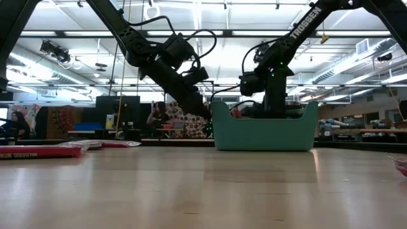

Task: Sort popcorn bags into baskets
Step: Adjust the popcorn bag in the bin

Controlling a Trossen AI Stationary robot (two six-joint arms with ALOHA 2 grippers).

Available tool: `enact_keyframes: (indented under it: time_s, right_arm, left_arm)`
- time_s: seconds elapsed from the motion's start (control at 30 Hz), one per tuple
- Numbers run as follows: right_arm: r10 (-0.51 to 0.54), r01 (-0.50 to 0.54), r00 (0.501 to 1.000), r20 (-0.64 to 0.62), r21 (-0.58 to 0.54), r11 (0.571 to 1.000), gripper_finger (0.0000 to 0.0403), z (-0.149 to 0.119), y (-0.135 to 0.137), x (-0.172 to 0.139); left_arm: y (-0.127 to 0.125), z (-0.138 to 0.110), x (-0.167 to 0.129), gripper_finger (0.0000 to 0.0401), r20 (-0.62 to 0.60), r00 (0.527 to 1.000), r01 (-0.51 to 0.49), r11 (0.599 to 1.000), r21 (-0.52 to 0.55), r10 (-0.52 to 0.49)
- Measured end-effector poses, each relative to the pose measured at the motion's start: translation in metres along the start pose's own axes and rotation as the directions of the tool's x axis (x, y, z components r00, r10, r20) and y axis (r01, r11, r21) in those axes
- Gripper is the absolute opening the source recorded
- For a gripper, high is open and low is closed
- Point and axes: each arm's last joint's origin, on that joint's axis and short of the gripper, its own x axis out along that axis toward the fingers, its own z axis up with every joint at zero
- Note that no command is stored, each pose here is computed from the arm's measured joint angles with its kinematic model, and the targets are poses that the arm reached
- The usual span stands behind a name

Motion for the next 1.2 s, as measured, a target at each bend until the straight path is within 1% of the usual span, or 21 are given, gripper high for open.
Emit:
enact_keyframes:
  time_s: [0.03,0.1,0.2,0.3,0.4,0.57,0.6,0.7,0.83,0.93,0.97,1.07,1.2]
  right_arm:
    - [0.041,-0.041,0.999,0.000,-0.001,0.999,0.0215,0.001,0.002,0.001]
    - [0.071,-0.071,0.997,0.000,-0.001,0.997,0.0215,0.002,0.003,0.004]
    - [0.057,-0.056,0.998,0.030,-0.008,0.998,0.0207,0.000,0.003,0.006]
    - [0.034,-0.032,0.997,0.066,-0.034,0.999,0.0183,-0.003,0.007,0.007]
    - [0.030,-0.025,0.994,0.102,-0.050,0.998,0.0139,-0.004,0.011,0.007]
    - [0.035,-0.024,0.988,0.150,-0.074,0.997,0.0029,-0.006,0.016,0.004]
    - [0.040,-0.026,0.985,0.167,-0.084,0.996,0.0016,-0.006,0.017,0.001]
    - [0.011,0.005,0.978,0.208,-0.075,0.997,0.0014,-0.008,0.019,-0.013]
    - [-0.021,0.039,0.966,0.257,-0.066,0.997,0.0004,-0.010,0.022,-0.050]
    - [-0.045,0.065,0.954,0.297,-0.058,0.996,0.0004,-0.015,0.027,-0.069]
    - [-0.043,0.064,0.950,0.311,-0.056,0.996,0.0004,-0.017,0.030,-0.074]
    - [0.010,0.018,0.941,0.339,-0.080,0.997,0.0003,-0.024,0.042,-0.085]
    - [0.062,-0.030,0.932,0.358,-0.093,0.995,0.0003,-0.032,0.054,-0.085]
  left_arm:
    - [0.001,0.001,0.000,0.0089,0.008,1.000,-0.004,1.000,-0.001,0.004]
    - [0.001,0.001,0.000,0.0089,0.013,1.000,-0.009,1.000,-0.002,0.009]
    - [0.001,0.001,0.000,0.0089,0.016,1.000,-0.011,1.000,-0.006,0.012]
    - [0.001,0.001,0.000,0.0089,0.016,1.000,-0.012,1.000,-0.019,0.012]
    - [0.001,0.001,0.000,0.0089,0.018,1.000,-0.011,0.999,-0.038,0.011]
    - [0.001,0.001,0.000,0.0089,0.019,1.000,-0.010,0.999,-0.039,0.011]
    - [0.001,0.001,0.000,0.0089,0.020,1.000,-0.011,0.999,-0.038,0.011]
    - [0.001,0.001,0.000,0.0089,0.021,1.000,-0.008,0.999,-0.038,0.009]
    - [0.001,0.002,0.000,0.0089,0.032,0.999,-0.006,0.999,-0.038,0.007]
    - [0.001,0.003,0.000,0.0089,0.032,0.999,-0.006,0.999,-0.039,0.007]
    - [0.001,0.003,0.000,0.0089,0.032,0.999,-0.006,0.999,-0.039,0.007]
    - [0.000,0.002,0.003,0.0089,0.040,0.999,-0.008,0.999,-0.040,0.010]
    - [-0.002,-0.003,0.008,0.0089,0.030,1.000,0.006,0.999,-0.051,-0.005]
